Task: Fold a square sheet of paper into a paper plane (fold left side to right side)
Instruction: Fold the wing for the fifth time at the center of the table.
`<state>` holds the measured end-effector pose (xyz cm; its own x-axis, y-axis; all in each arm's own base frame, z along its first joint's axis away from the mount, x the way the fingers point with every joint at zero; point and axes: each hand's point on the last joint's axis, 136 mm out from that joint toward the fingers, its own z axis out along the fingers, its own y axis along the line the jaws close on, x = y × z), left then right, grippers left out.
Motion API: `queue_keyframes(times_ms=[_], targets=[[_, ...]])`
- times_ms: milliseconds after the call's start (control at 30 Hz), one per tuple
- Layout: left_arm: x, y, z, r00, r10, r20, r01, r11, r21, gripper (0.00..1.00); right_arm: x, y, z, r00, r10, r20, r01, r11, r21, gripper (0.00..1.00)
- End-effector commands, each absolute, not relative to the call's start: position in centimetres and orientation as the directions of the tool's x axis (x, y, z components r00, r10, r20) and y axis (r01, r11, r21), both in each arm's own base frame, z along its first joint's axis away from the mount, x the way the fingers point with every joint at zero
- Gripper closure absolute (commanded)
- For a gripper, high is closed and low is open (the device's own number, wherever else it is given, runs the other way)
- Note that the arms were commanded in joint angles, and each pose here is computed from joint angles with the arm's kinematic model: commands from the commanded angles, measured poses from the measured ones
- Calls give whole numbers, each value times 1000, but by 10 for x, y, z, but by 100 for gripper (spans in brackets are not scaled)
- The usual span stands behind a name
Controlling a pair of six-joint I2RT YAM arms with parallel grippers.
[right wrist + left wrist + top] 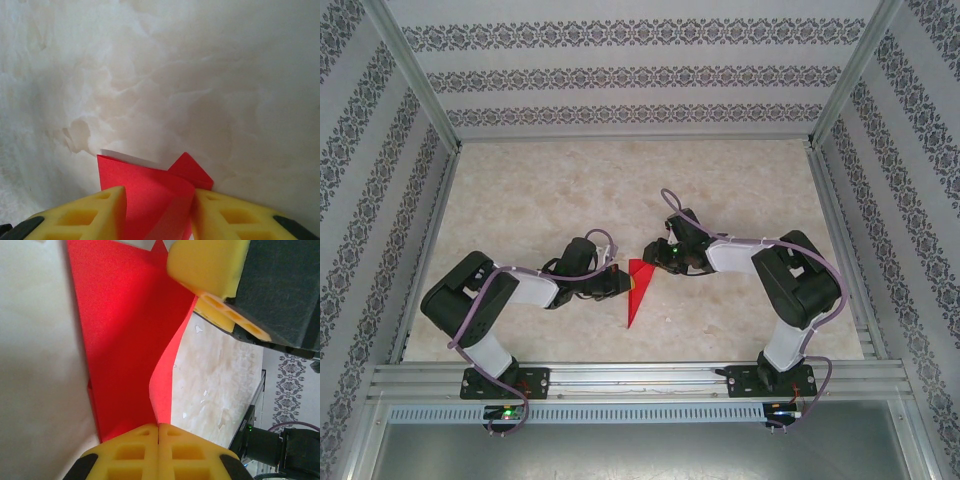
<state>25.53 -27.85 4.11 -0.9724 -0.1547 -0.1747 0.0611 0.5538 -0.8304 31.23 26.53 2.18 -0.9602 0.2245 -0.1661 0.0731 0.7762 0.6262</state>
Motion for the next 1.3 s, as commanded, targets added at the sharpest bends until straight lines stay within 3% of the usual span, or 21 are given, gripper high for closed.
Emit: queue_keyframes(times_ms=[0, 667, 1267], targets=[[254, -272, 36, -973, -156, -169, 47, 581, -812, 100, 300, 261, -6, -973, 190, -135, 84, 825, 559, 59], [256, -269, 18, -976, -150, -156, 31, 615, -788, 100, 297, 263, -4, -974, 179, -135, 74, 826, 558, 59], [258, -271, 45, -972, -119, -205, 94, 603, -792, 100, 297, 264, -7, -977, 170, -129, 72, 832, 550, 59]])
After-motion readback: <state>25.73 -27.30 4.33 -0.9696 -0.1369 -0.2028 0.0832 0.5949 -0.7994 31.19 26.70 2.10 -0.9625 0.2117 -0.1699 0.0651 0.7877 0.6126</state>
